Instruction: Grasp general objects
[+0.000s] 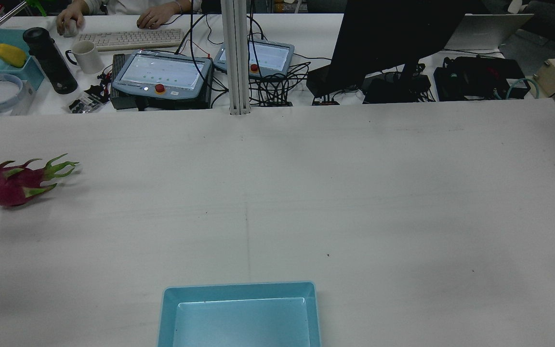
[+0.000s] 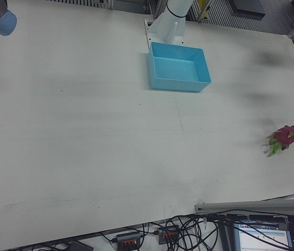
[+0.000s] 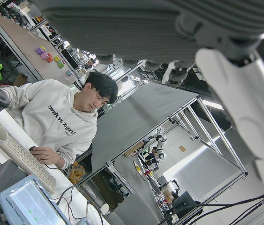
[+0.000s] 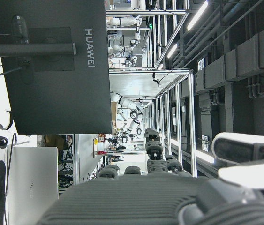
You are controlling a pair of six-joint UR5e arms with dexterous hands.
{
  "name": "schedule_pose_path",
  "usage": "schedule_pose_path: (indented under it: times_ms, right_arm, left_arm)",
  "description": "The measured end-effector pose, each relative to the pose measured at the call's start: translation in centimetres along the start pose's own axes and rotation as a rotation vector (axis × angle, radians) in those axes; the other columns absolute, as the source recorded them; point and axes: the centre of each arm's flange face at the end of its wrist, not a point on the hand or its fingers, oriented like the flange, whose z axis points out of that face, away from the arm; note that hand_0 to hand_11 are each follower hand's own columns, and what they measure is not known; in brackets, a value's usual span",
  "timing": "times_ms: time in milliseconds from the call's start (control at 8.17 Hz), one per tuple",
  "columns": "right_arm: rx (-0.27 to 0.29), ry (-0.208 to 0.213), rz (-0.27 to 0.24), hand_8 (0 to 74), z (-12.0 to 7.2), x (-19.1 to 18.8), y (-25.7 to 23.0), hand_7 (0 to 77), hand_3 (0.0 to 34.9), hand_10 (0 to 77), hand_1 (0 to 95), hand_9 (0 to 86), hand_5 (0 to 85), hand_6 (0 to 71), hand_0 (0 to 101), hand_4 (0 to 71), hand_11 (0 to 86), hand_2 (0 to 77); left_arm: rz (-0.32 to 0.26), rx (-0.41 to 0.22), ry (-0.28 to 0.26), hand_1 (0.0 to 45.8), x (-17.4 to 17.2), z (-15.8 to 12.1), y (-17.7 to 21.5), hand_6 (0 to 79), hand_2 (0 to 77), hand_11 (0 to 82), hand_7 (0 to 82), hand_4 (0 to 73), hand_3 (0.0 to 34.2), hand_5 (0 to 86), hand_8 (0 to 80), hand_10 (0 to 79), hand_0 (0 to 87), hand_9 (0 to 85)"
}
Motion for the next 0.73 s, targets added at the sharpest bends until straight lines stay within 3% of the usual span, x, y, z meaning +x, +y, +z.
schedule_pose_path:
  times_ms: [245, 367, 735]
  right_arm:
    - [0.0, 0.0, 0.0, 0.0, 0.0, 0.0, 0.0, 0.0, 0.0, 0.0, 6.0, 0.5, 0.0, 0.0, 0, 0.0, 0.5, 74.7]
    - [0.0, -0.001, 0.0, 0.0, 0.0, 0.0, 0.0, 0.0, 0.0, 0.0, 6.0, 0.5, 0.0, 0.0, 0, 0.0, 0.5, 74.7]
    - [0.0, 0.0, 0.0, 0.0, 0.0, 0.0, 0.0, 0.0, 0.0, 0.0, 6.0, 0.5, 0.0, 0.0, 0, 0.0, 0.5, 74.7]
  left_arm:
    - [0.089, -0.015, -0.017, 0.0, 1.9, 0.0, 1.5, 0.0, 12.0, 0.5, 0.5, 2.7, 1.5, 2.2, 1.1, 0.0, 58.8, 0.5]
    - [0.176, -0.002, -0.034, 0.0, 3.1, -0.3, 2.8, 0.0, 12.0, 0.5, 0.5, 2.7, 1.5, 2.2, 1.1, 0.5, 58.8, 0.5]
    - [0.58, 0.052, -0.154, 0.0, 6.3, 0.8, 8.2, 0.5, 12.0, 0.5, 0.5, 0.5, 0.4, 1.6, 1.1, 0.5, 60.5, 0.5]
